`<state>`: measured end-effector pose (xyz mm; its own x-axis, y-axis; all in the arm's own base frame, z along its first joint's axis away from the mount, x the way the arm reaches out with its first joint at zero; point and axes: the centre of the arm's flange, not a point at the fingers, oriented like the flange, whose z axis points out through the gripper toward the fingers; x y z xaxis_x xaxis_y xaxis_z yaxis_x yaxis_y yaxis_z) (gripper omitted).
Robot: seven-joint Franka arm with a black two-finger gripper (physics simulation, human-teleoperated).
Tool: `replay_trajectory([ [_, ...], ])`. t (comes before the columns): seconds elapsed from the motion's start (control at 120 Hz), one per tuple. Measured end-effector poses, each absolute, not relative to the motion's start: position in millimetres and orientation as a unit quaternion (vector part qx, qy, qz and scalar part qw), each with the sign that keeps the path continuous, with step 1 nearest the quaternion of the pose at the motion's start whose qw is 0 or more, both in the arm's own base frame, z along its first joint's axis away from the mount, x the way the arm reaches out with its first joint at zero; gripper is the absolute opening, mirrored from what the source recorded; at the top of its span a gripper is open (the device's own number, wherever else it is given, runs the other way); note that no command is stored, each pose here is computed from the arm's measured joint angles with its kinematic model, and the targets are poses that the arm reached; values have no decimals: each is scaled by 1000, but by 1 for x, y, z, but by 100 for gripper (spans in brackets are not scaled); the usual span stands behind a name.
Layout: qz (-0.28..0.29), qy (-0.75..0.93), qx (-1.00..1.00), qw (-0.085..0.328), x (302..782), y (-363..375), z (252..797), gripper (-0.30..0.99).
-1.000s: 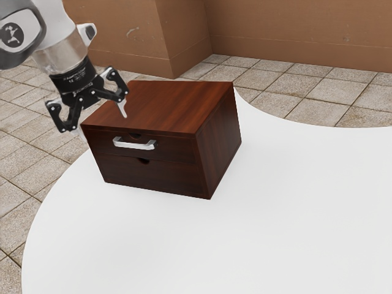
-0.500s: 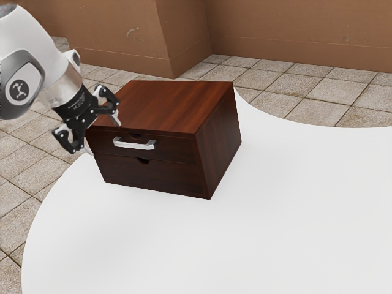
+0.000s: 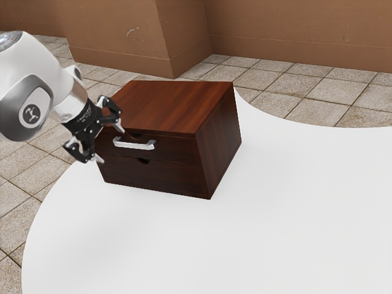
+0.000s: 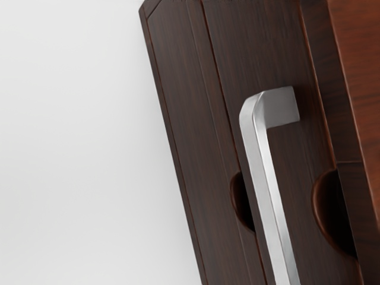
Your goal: Pull the drawer handle with one arm to open the drawer
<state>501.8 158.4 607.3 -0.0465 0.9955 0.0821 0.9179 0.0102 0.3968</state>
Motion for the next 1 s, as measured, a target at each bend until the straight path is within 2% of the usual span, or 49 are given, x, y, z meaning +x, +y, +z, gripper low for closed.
replay_trajectory([
  [0.4,181,713,668,113,518,160,586,46],
  [1.0,191,723,653,120,530,168,575,41],
])
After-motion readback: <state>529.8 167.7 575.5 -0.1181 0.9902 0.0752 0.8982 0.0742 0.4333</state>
